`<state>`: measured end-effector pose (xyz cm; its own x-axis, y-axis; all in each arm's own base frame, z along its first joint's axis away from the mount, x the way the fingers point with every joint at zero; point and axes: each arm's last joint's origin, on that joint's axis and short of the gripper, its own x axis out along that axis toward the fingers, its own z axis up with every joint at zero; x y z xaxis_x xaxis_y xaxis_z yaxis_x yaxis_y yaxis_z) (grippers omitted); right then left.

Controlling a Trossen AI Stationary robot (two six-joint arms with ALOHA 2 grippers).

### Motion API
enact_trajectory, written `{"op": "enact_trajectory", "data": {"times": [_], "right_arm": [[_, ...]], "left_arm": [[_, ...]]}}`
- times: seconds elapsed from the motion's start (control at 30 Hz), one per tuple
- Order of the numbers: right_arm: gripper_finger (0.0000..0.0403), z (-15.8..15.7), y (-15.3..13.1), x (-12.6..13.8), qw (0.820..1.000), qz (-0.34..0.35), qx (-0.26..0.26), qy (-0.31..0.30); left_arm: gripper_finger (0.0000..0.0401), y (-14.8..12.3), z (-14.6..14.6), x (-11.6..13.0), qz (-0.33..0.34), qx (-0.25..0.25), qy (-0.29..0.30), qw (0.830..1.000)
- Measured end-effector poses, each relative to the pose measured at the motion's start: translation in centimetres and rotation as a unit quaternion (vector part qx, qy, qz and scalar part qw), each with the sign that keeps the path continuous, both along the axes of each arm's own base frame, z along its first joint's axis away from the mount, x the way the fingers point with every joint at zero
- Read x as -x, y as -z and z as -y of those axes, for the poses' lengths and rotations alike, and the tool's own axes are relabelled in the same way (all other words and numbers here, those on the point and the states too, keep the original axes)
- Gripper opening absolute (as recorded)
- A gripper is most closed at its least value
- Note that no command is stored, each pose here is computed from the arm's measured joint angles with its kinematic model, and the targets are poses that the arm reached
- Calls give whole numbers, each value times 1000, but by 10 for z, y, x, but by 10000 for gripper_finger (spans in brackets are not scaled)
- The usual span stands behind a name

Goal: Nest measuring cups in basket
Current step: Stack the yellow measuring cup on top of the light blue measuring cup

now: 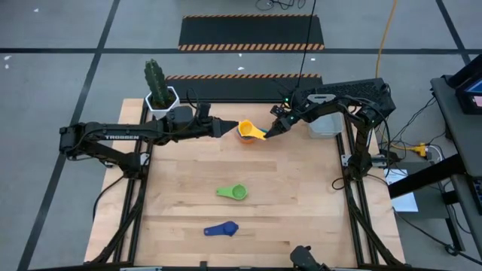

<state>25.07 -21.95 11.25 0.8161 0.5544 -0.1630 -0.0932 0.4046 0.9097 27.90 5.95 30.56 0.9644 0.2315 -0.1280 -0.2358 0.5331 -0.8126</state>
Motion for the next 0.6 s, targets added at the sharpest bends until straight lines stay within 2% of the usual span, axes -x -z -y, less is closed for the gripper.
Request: {"op": "enact_trajectory", "data": {"times": [0.37,0.6], "right_arm": [[109,6,1,3,999,-31,-3,41],[125,11,-23,7,994,-29,46,91]], "left_arm": [[175,0,0,0,2,0,0,1000],[175,-1,0,0,3,-6,1,1000]]}}
